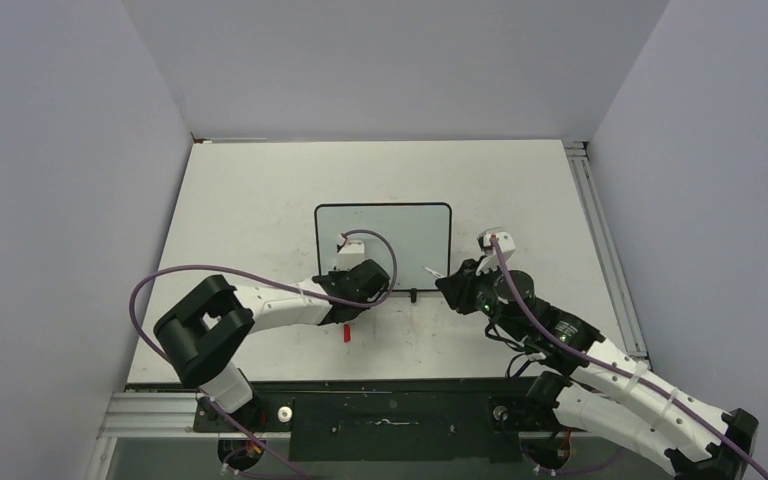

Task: Write a sentence on the whiteboard
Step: Move the whiteboard stand to the center of the board, then write a sentence on the whiteboard.

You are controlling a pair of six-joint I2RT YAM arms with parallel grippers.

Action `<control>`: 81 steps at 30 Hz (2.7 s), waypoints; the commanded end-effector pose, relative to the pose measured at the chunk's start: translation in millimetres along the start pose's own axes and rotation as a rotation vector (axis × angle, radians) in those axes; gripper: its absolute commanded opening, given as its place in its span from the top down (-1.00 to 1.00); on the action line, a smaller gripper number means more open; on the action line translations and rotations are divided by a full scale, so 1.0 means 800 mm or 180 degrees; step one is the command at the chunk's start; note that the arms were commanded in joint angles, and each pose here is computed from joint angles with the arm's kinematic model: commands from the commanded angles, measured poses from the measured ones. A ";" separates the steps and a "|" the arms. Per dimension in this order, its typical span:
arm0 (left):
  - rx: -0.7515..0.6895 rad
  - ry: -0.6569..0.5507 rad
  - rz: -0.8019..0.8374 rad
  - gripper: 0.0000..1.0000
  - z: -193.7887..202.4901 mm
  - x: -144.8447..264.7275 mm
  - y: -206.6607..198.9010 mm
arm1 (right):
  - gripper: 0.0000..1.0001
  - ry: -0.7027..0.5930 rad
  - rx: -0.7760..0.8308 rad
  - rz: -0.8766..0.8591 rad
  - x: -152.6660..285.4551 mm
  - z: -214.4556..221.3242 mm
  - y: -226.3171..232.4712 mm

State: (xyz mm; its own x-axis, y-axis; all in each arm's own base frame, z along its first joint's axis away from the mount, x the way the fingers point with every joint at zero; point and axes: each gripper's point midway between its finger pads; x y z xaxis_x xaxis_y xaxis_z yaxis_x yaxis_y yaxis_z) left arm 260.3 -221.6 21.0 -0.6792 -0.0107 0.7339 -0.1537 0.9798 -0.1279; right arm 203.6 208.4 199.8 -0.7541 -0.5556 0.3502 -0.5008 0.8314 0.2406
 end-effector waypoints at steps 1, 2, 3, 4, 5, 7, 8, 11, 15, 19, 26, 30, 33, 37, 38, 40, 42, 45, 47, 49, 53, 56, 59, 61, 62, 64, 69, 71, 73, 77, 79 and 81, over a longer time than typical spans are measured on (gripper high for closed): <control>0.0126 0.0046 0.0300 0.98 0.001 0.012 -0.045 | 0.89 -0.0123 -0.0073 0.0032 0.007 -0.008 -0.002; 0.0112 0.0064 0.0301 0.94 0.003 0.012 -0.046 | 0.89 -0.0145 -0.0085 0.0030 0.010 -0.010 -0.002; 0.0103 0.0079 0.0302 0.89 0.005 0.012 -0.047 | 0.89 -0.0148 -0.0089 0.0036 0.011 -0.010 -0.003; 0.0087 0.0091 0.0306 0.84 0.009 0.012 -0.048 | 0.89 -0.0156 -0.0094 0.0042 0.012 -0.010 -0.003; 0.0085 0.0102 0.0309 0.77 0.010 0.013 -0.048 | 0.89 -0.0162 -0.0099 0.0047 0.014 -0.010 -0.004; 0.0084 0.0107 0.0331 0.65 0.013 0.016 -0.049 | 0.89 -0.0172 -0.0109 0.0060 0.016 -0.011 -0.006; 0.0078 0.0110 0.0346 0.61 0.014 0.017 -0.051 | 0.89 -0.0172 -0.0110 0.0063 0.017 -0.011 -0.006; 0.0062 0.0103 0.0358 0.48 0.015 0.021 -0.052 | 0.89 -0.0175 -0.0113 0.0079 0.018 -0.010 -0.008; 0.0041 0.0104 0.0388 0.34 0.015 0.027 -0.054 | 0.89 -0.0169 -0.0108 0.0090 0.018 -0.011 -0.008; 0.0026 0.0090 0.0413 0.16 0.015 0.035 -0.052 | 0.89 -0.0178 -0.0114 0.0092 0.018 -0.013 -0.007; -0.0028 0.0045 0.0612 -0.09 -0.001 0.068 -0.055 | 0.89 -0.0201 -0.0127 0.0078 0.019 -0.018 -0.006; -0.0107 0.0118 0.0676 -0.14 -0.008 0.091 -0.047 | 0.89 -0.0243 -0.0128 0.0085 0.020 -0.025 -0.005; -0.0171 0.0215 0.0813 -0.19 -0.010 0.110 -0.042 | 0.89 -0.0266 -0.0107 0.0087 0.019 -0.035 -0.002; -0.0246 0.0265 0.1149 -0.24 -0.033 0.141 -0.039 | 0.89 -0.0284 -0.0064 0.0053 0.012 -0.046 0.005; -0.0264 0.0308 0.1223 -0.24 -0.040 0.146 -0.037 | 0.89 -0.0300 -0.0061 0.0019 0.011 -0.050 0.009; -0.0282 0.0417 0.1394 -0.25 -0.058 0.155 -0.030 | 0.89 -0.0318 -0.0062 -0.0036 0.005 -0.055 0.015; -0.0337 0.0409 0.1573 -0.25 -0.083 0.161 -0.020 | 0.89 -0.0349 -0.0074 -0.0103 -0.001 -0.063 0.024; -0.0270 0.0311 0.1745 -0.27 -0.128 0.161 0.001 | 0.89 -0.0384 -0.0081 -0.0210 -0.012 -0.072 0.041; -0.0203 0.0271 0.1845 -0.27 -0.150 0.158 0.011 | 0.89 -0.0444 -0.0087 -0.0284 -0.020 -0.079 0.053; -0.0107 0.0223 0.1975 -0.27 -0.169 0.150 0.017 | 0.89 -0.0482 -0.0090 -0.0345 -0.029 -0.084 0.067; 0.0085 0.0140 0.2406 -0.27 -0.195 0.137 0.022 | 0.89 -0.0537 -0.0097 -0.0433 -0.052 -0.091 0.091; 0.0207 0.0040 0.2648 -0.24 -0.214 0.130 0.029 | 0.89 -0.0549 -0.0114 -0.0573 -0.074 -0.093 0.110; 0.0232 0.0105 0.2876 -0.21 -0.220 0.124 0.033 | 0.89 -0.0544 -0.0100 -0.0691 -0.095 -0.096 0.127; 0.0217 0.0204 0.2820 -0.15 -0.217 0.110 0.035 | 0.89 -0.0543 -0.0085 -0.0739 -0.107 -0.096 0.135; 0.0232 0.0264 0.2834 -0.12 -0.215 0.105 0.034 | 0.89 -0.0555 -0.0078 -0.0775 -0.113 -0.098 0.140; 0.0279 0.0310 0.2863 -0.10 -0.214 0.101 0.034 | 0.89 -0.0586 -0.0075 -0.0820 -0.122 -0.100 0.146; 0.0420 0.0404 0.2781 0.02 -0.208 0.082 0.036 | 0.89 -0.0605 -0.0051 -0.0814 -0.149 -0.098 0.153; 0.0452 0.0446 0.2720 0.06 -0.206 0.075 0.038 | 0.89 -0.0616 -0.0052 -0.0794 -0.158 -0.099 0.153; 0.0470 0.0436 0.2653 0.08 -0.206 0.069 0.041 | 0.89 -0.0632 -0.0069 -0.0772 -0.167 -0.099 0.152; 0.0536 0.0507 0.2639 0.13 -0.203 0.061 0.040 | 0.89 -0.0662 -0.0098 -0.0752 -0.181 -0.100 0.154; 0.0567 0.0529 0.2664 0.14 -0.203 0.058 0.039 | 0.89 -0.0658 -0.0100 -0.0736 -0.188 -0.100 0.154; 0.0583 0.0545 0.2672 0.14 -0.202 0.057 0.037 | 0.89 -0.0658 -0.0102 -0.0718 -0.193 -0.100 0.153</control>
State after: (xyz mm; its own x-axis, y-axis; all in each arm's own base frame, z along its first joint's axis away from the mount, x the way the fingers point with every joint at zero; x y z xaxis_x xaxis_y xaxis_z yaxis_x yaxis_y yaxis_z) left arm 324.5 -158.3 142.4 -0.4737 0.7296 0.4932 0.1716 0.6258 -0.7609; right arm 276.7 384.6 205.6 -0.6710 -0.7070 0.2233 -0.6414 0.7046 0.3037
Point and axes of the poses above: each gripper's point midway between its finger pads, its own x axis back along the fingers, its own y axis along the line the jaws close on, z = x × y, and after that the axes turned 9 degrees about x, right-handed
